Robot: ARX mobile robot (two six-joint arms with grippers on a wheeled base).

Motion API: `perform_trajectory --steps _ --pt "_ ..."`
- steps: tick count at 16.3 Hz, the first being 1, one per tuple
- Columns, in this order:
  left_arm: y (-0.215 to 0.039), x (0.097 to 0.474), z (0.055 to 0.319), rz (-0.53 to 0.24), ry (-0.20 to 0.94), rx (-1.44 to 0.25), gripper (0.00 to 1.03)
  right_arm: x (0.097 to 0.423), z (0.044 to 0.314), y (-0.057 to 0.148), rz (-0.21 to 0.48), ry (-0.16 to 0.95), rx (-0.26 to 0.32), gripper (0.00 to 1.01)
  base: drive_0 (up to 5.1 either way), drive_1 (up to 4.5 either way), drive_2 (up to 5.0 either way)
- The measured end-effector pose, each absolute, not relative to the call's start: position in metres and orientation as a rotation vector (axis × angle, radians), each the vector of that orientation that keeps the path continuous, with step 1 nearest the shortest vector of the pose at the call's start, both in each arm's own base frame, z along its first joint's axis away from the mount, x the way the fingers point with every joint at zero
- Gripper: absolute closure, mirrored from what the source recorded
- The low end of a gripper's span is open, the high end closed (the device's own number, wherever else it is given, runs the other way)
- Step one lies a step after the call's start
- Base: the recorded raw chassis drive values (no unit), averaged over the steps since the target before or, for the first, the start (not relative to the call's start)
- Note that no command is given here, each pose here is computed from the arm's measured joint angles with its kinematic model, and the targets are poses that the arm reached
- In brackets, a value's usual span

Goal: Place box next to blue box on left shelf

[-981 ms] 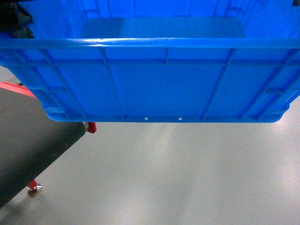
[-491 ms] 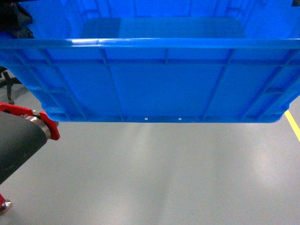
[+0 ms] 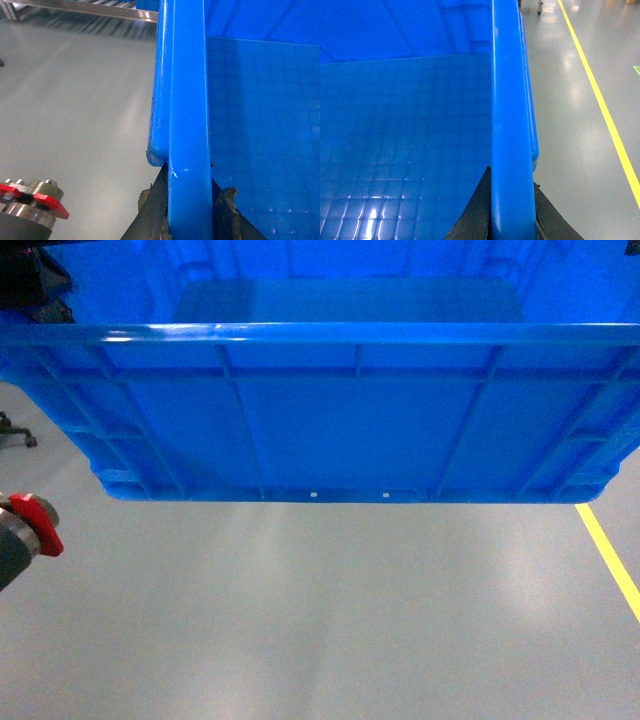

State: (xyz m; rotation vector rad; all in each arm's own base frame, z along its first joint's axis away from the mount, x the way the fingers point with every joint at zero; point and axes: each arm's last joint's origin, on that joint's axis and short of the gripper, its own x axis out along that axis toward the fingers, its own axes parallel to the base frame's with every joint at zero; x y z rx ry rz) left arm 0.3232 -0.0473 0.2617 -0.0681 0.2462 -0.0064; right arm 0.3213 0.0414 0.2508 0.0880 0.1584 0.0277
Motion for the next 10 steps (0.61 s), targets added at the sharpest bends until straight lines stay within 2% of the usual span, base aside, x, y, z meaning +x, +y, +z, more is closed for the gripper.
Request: perform_trajectory --steps 7,8,10 --pt "-0.0473 0.3232 0.2617 -0.007 0.246 -0.068 0.95 0.3213 0.2509 0.0415 0.028 0.157 0.088 0.94 -1.5 -1.51 -1.5" --pt "-0.0473 0.3232 0.2617 -0.007 0.247 -0.068 0.95 0.3213 0.2507 0.0414 0.028 0.158 0.088 0.94 -1.6 0.59 -3.7" --pt "-0.048 0.3231 0.2619 -0.008 0.243 -0.068 0.95 0.3204 0.2501 0.0409 0.025 0.16 0.088 0.94 -0.2 3.9 -4.3"
